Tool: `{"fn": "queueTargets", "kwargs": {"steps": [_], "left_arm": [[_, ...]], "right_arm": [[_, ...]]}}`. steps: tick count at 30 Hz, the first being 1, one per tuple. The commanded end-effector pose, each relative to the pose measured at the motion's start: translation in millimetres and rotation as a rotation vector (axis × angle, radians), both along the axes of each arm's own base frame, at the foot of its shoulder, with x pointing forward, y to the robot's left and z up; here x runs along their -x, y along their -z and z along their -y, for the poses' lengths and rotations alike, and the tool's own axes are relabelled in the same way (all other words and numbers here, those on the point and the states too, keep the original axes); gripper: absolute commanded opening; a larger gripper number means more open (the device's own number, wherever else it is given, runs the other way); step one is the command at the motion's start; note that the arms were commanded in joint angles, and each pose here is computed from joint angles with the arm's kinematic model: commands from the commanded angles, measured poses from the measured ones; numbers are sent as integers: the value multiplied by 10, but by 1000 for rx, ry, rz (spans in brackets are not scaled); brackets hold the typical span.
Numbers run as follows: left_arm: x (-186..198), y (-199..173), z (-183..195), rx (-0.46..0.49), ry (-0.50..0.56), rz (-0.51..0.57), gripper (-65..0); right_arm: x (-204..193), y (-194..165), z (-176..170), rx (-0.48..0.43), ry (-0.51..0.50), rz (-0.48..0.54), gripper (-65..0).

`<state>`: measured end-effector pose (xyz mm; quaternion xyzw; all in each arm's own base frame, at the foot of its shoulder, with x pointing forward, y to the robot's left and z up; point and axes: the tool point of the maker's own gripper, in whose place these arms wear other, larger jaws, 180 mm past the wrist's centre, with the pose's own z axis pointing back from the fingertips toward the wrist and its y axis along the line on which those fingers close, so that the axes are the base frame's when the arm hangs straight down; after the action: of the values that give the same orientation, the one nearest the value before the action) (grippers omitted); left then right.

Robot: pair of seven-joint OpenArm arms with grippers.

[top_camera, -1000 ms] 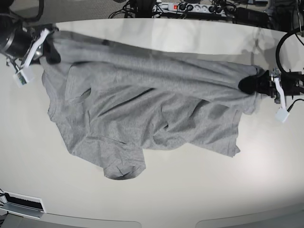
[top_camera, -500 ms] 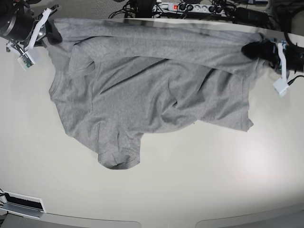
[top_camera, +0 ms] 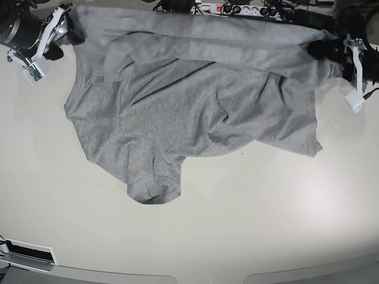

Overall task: Layout the t-shirt on the table in an organized manner, then fold the t-shirt properly
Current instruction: 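Pull the folded edge with both grippers to straighten the shirt, then move the left gripper to the shirt's hem corner and grasp it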

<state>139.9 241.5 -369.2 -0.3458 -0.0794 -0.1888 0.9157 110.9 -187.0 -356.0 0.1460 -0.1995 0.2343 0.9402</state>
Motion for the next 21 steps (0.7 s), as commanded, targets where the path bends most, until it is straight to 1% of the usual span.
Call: {"fn": "queueTargets", "kwargs": {"steps": [1, 5, 9, 12, 14, 16, 18, 21], "left_arm": [[-92, -111, -87, -21, 13, 30, -219], [-230, -211, -190, -51, 16, 69, -219], [-552, -417, -273, -60, -17, 179, -219], [-768, -478, -465, -165, -28, 248, -219], [-1060, -559, -514, -178, -117, 355, -219], [-1294, -552, -611, -208, -221, 417, -219], [-1426, -476, -703, -228, -300, 433, -219], [-1525, -329, -744, -173, -397, 405, -219]], "right_arm": [[-67, -82, 2, -3, -13, 36, -267], [-205, -132, 2, -3, -12, 77, -267], [-346, -198, -14, -15, -6, 128, -267], [-402, -226, -25, -30, 16, 148, -267], [-428, -246, -36, -39, 19, 165, -267], [-443, -258, -45, -46, 21, 175, -267], [-443, -258, -43, -44, 20, 174, -267], [-442, -257, -42, -44, 21, 174, -267]]}}
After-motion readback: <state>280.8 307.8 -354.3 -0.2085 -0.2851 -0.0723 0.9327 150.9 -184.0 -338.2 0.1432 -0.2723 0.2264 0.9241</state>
